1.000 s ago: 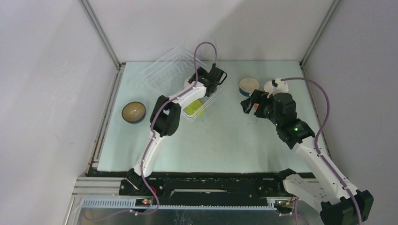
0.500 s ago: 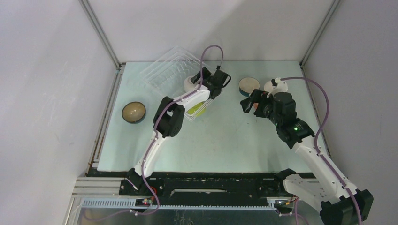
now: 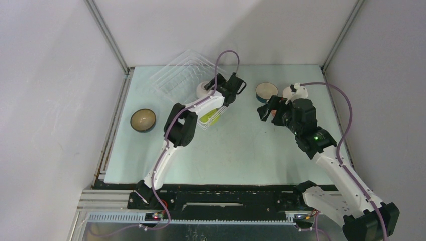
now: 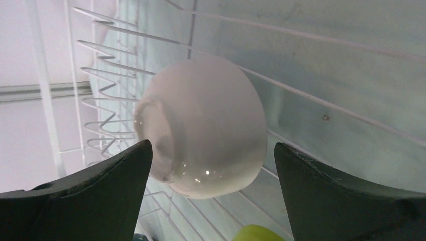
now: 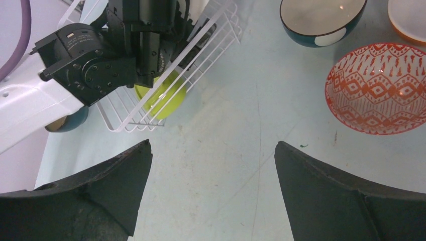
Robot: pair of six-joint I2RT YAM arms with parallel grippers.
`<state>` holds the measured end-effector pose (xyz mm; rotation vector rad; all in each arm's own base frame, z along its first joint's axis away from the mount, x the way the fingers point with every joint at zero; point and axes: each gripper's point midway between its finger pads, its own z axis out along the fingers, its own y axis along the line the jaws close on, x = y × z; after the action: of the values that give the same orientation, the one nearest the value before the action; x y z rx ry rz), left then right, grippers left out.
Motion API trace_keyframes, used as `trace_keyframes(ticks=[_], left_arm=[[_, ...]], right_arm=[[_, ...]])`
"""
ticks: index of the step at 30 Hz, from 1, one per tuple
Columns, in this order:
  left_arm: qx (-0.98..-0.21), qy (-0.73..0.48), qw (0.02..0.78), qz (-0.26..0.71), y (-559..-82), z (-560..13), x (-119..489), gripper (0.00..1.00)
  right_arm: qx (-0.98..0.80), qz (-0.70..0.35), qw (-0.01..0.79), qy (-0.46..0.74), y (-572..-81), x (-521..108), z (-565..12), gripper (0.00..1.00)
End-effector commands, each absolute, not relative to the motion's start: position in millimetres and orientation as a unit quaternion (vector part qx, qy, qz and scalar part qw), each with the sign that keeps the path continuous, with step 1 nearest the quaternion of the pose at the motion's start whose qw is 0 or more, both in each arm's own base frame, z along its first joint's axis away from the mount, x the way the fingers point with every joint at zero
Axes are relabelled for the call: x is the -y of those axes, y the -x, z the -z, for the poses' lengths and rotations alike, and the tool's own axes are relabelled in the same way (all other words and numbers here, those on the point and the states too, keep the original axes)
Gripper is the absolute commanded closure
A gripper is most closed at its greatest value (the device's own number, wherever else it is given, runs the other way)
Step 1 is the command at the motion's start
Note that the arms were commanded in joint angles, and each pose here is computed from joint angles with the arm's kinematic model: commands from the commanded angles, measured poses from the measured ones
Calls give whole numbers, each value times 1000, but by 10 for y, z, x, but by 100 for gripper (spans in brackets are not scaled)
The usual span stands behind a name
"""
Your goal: Unload the bowls from the dish rack
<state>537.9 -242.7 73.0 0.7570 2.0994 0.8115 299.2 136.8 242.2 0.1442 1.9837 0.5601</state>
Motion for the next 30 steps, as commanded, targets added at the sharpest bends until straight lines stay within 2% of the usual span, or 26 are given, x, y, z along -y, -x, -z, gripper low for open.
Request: trace_keyframes(ticks=[1,9,23,30], left_arm=[[-839,-296,373,-262,-5357,-731,2483,0],[-809,-279,378,-352,-5457,-863,2295,0],[-778,-247,431,-384,-5555,-1314,2248,4],[-771,-245,437,-394,-5530,-1361,2241,8]], right_arm=[[-804,-240,541,-53,-3039,-1369,-2692,1],[-805,-243,540,-52,-3047,-1384,-2686,0],[-802,-240,545,-52,-3010,-1352,-2750,0],[-801,-238,546,-52,-3014,-1342,-2757,0]])
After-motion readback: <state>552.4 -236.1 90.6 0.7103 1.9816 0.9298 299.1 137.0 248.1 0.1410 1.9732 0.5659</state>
